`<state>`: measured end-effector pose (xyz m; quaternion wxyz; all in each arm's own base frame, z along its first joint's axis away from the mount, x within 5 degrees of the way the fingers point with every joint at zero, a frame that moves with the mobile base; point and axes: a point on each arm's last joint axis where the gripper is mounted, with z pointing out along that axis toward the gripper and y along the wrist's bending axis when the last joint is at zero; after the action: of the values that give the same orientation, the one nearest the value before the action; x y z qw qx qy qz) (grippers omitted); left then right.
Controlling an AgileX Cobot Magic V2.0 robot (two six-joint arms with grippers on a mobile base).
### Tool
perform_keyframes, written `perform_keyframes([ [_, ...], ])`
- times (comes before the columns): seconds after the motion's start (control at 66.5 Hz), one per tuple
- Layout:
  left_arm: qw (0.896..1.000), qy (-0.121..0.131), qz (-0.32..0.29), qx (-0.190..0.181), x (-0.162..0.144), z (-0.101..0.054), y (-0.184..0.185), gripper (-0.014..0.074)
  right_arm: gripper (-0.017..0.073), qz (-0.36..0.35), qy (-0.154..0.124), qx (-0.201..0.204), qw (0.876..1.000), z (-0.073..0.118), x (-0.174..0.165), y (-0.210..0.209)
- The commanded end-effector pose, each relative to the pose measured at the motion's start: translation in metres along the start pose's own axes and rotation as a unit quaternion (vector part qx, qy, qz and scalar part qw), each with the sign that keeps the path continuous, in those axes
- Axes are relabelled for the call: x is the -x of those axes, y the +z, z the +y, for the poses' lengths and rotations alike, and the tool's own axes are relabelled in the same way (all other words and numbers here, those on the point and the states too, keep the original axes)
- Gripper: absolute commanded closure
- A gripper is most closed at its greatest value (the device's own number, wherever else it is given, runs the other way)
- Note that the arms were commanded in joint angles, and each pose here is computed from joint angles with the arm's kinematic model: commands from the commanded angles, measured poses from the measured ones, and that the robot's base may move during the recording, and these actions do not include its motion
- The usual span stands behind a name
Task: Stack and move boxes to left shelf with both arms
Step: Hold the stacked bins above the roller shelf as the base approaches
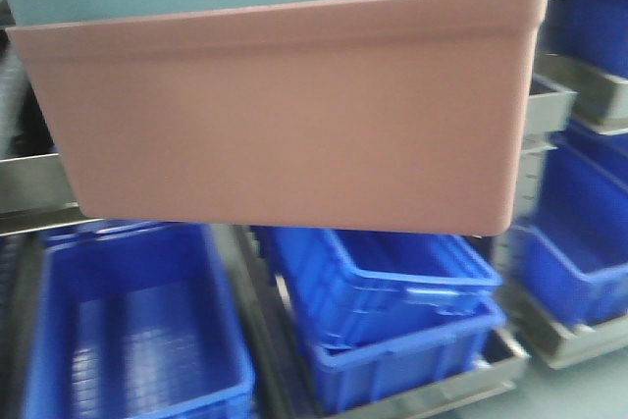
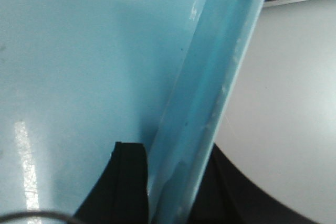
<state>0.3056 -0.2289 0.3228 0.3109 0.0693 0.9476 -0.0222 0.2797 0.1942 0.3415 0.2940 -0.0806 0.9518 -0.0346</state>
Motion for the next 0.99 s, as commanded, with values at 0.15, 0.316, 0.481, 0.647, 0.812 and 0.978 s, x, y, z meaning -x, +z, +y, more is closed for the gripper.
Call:
perform_keyframes([
  [0.15, 0.992, -0.027, -0.073, -0.103, 0.0142, -0.0194, -0.0393, 0.0596, 0.0503, -0.101, 0.024, 0.088, 0.991, 0.01, 0.0185, -0.03],
  [0.316, 0.992, -0.027, -0.073, -0.103, 0.0142, -0.0194, -0.0393, 0.0596, 0.0503, -0.101, 0.024, 0.088, 0.991, 0.01, 0.0185, -0.03],
  [0.481, 0.992, -0.027, -0.073, -0.103, 0.0142, -0.0194, -0.0393, 0.0596, 0.0503, -0.101, 0.024, 0.088, 0.991, 0.01, 0.0185, -0.03],
  [0.647, 0.992, -0.027, -0.073, -0.103, 0.0142, -0.0194, -0.0393, 0.0596, 0.0503, -0.101, 0.024, 0.088, 0.991, 0.01, 0.0185, -0.03],
  [0.812, 0.992, -0.027, -0.073, -0.103, 0.0142, -0.0194, -0.0393, 0.0596, 0.0503, -0.101, 0.024, 0.088, 0.991, 0.01, 0.0185, -0.03],
  [0.978, 0.992, -0.027, -0.073, -0.103, 0.0142, -0.0194, -0.0393, 0.0596, 0.0503, -0.101, 0.024, 0.088, 0.991, 0.01, 0.0185, -0.03],
])
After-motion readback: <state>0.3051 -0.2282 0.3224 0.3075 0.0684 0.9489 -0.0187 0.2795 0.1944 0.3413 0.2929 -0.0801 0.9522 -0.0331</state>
